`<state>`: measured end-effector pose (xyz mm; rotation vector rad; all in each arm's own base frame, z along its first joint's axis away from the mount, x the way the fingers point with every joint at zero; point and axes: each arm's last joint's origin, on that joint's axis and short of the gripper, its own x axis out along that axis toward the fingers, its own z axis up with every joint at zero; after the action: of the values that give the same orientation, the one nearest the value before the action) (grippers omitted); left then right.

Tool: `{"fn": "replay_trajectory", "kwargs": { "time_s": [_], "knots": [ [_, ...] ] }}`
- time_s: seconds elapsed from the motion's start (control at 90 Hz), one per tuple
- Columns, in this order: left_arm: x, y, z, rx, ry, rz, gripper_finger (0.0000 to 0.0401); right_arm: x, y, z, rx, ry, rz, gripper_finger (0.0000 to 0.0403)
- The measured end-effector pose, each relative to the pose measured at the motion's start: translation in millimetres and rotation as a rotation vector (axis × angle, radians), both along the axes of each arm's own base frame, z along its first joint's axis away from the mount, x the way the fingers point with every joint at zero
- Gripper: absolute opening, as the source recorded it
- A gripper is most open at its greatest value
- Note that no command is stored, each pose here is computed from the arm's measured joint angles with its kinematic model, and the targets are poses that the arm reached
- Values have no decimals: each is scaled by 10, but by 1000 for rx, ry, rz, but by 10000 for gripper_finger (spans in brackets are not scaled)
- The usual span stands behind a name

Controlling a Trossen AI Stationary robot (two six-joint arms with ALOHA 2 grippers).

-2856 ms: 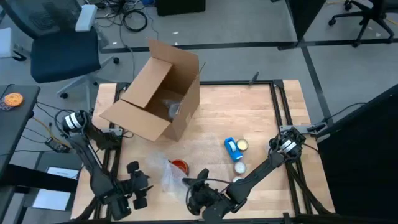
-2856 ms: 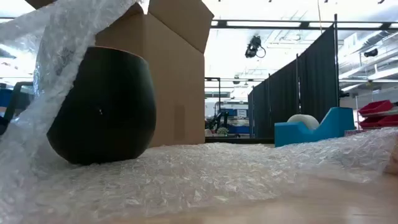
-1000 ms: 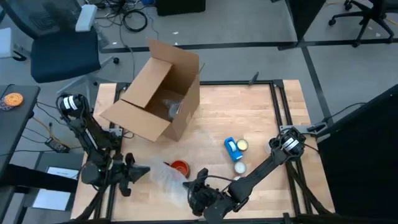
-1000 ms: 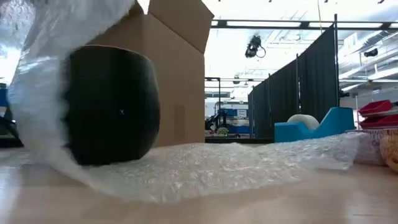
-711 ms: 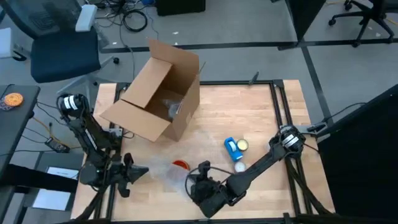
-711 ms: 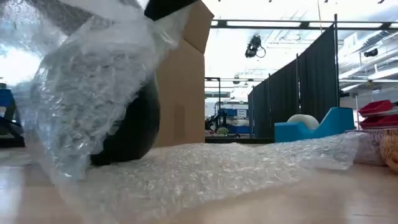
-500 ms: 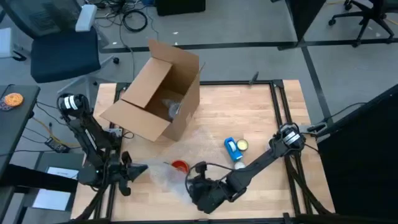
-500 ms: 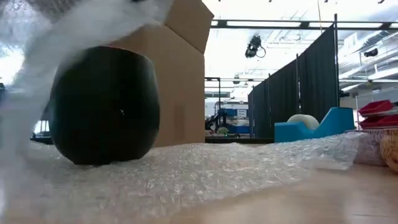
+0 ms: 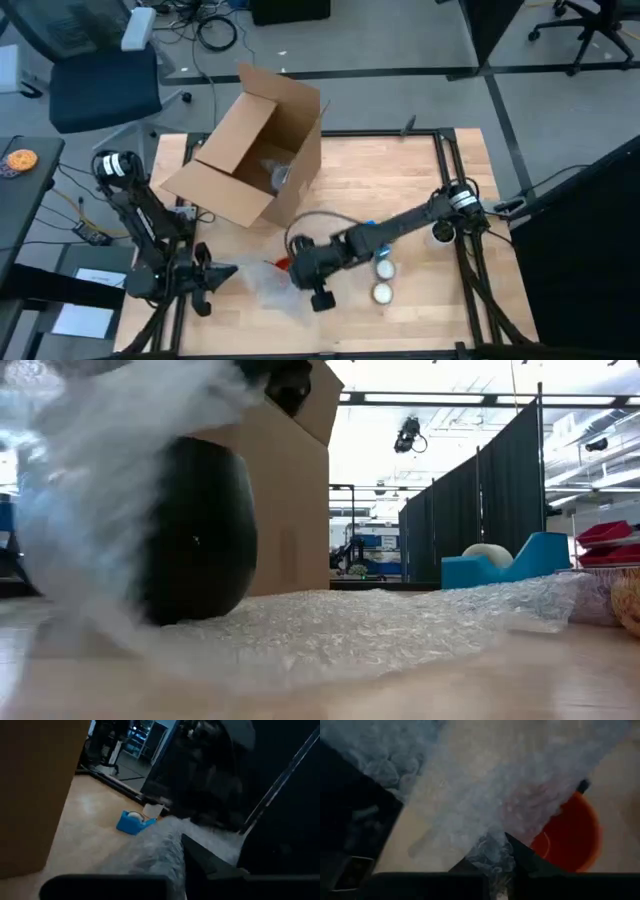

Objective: Wrap mug
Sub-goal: Wrap the mug with the bubble wrap

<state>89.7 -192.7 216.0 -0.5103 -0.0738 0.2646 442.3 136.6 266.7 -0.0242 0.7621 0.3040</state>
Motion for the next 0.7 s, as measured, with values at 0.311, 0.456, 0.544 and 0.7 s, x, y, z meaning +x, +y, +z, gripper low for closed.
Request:
{"fn": "replay_trajectory", "kwargs": {
  "time_s": [0.311, 0.456, 0.544, 0.7],
  "knots": [
    [45, 17, -25, 25, 9, 26, 0, 172, -276, -76, -47, -57, -136, 1],
    [54, 20, -25, 25, 9, 28, 0, 199, -263, -161, -121, -60, -183, 16],
    [56, 21, -26, 27, 9, 28, 0, 204, -243, -148, -162, -89, -206, 35],
    [56, 20, -34, 39, 13, 28, 0, 215, -212, -115, -238, -145, -246, 79]
  ]
}}
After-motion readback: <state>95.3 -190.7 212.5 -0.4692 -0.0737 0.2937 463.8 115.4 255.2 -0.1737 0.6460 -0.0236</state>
